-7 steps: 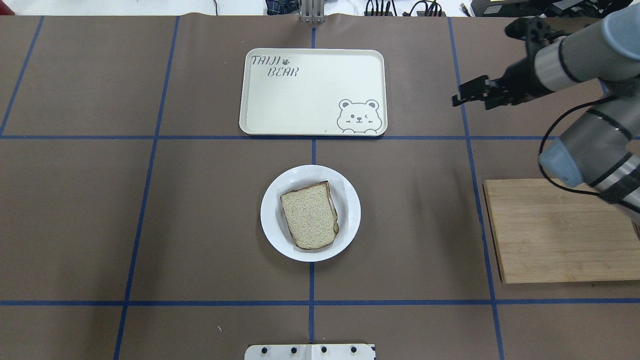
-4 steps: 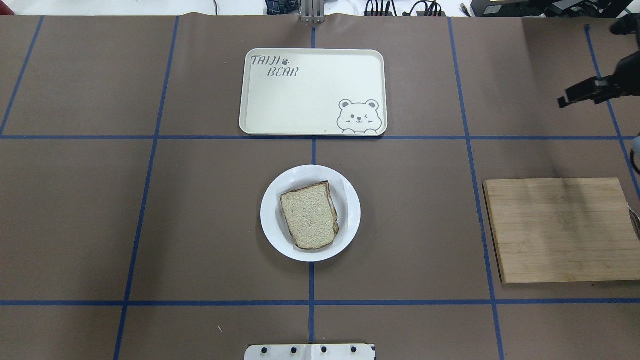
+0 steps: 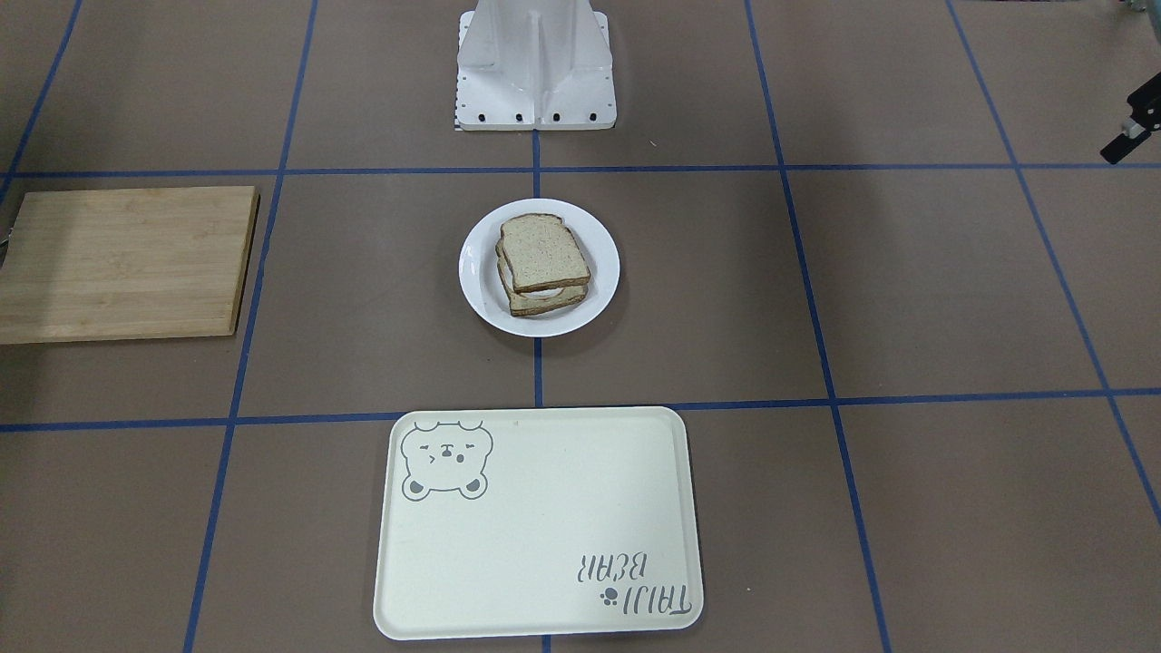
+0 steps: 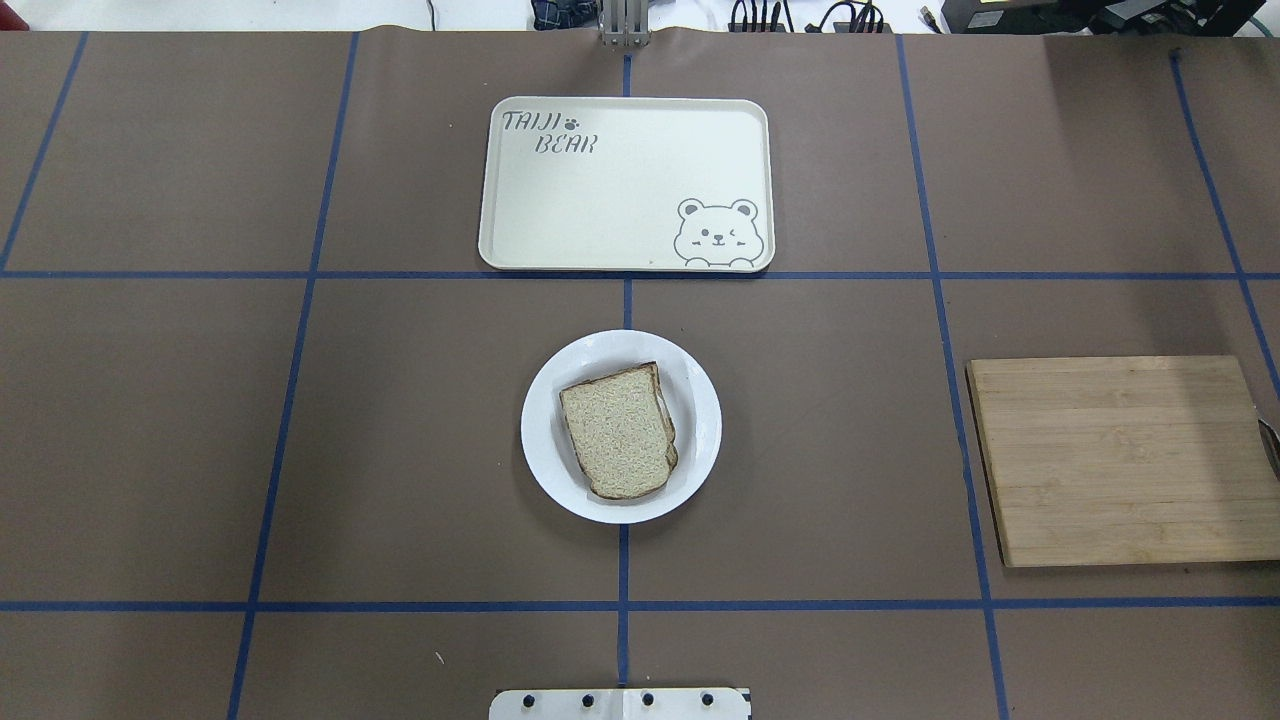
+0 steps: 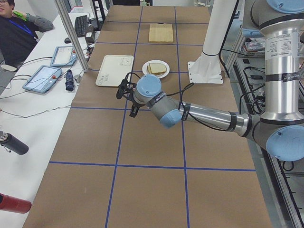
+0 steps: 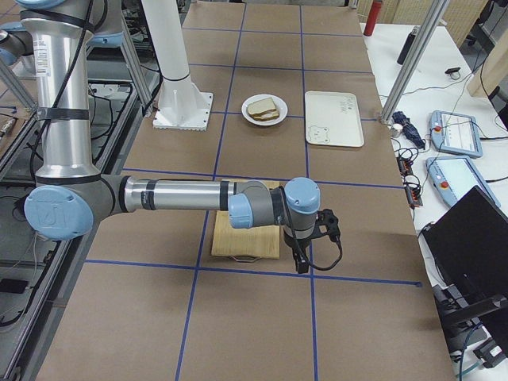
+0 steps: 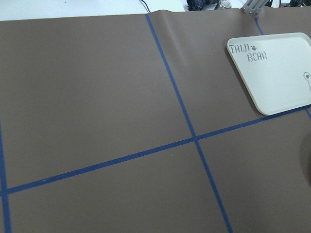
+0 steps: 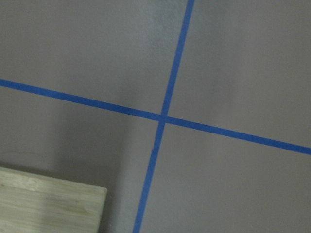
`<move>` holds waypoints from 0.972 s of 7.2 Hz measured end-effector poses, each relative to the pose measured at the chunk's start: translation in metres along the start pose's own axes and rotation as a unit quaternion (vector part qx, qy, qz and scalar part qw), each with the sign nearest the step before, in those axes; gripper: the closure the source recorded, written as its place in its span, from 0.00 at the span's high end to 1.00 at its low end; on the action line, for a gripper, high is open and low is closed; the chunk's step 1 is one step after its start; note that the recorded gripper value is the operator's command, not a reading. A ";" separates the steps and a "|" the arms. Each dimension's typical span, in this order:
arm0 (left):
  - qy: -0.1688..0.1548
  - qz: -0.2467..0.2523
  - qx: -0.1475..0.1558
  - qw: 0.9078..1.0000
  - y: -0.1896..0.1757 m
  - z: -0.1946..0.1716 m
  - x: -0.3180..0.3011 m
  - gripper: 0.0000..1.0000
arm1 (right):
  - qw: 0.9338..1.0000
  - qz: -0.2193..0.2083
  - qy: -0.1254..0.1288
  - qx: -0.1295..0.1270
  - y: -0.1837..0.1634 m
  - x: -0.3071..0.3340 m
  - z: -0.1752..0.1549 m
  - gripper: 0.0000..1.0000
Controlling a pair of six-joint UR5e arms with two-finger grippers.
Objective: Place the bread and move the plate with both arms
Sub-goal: 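Withdraw the right arm toward the cutting board while the left arm moves in, then bring the left gripper to the plate rim nearest the robot and grip it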
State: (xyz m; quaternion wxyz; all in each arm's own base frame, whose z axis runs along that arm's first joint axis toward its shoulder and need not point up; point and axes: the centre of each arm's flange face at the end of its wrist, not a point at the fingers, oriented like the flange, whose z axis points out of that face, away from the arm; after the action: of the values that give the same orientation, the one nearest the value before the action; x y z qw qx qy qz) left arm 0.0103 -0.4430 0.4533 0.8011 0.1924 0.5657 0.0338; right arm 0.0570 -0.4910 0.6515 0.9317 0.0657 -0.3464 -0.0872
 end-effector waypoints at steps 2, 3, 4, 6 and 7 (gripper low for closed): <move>0.041 -0.049 -0.019 0.998 -0.009 0.043 0.048 0.98 | 1.000 -0.012 0.016 -0.023 0.025 0.024 -0.006 1.00; 0.056 -0.068 -0.028 0.996 -0.013 0.072 0.075 0.98 | 0.999 -0.018 0.018 -0.034 0.031 0.027 -0.015 1.00; 0.065 -0.078 -0.036 0.994 -0.012 0.114 0.104 0.98 | 0.999 -0.020 0.020 -0.038 0.036 0.027 -0.023 1.00; 0.083 -0.091 -0.026 0.992 0.003 0.202 0.160 0.98 | 0.999 -0.019 0.021 -0.039 0.039 0.026 -0.029 1.00; 0.098 -0.106 -0.020 0.989 0.015 0.238 0.182 0.98 | 0.999 -0.019 0.021 -0.039 0.040 0.026 -0.029 1.00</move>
State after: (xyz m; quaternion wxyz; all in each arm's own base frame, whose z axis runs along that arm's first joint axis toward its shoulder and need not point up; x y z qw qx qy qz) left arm 0.2962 -0.4438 0.3641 0.7448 0.1112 0.6576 -0.0212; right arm 0.1001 -0.4556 0.6530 0.9388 0.0377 -0.3217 -0.1173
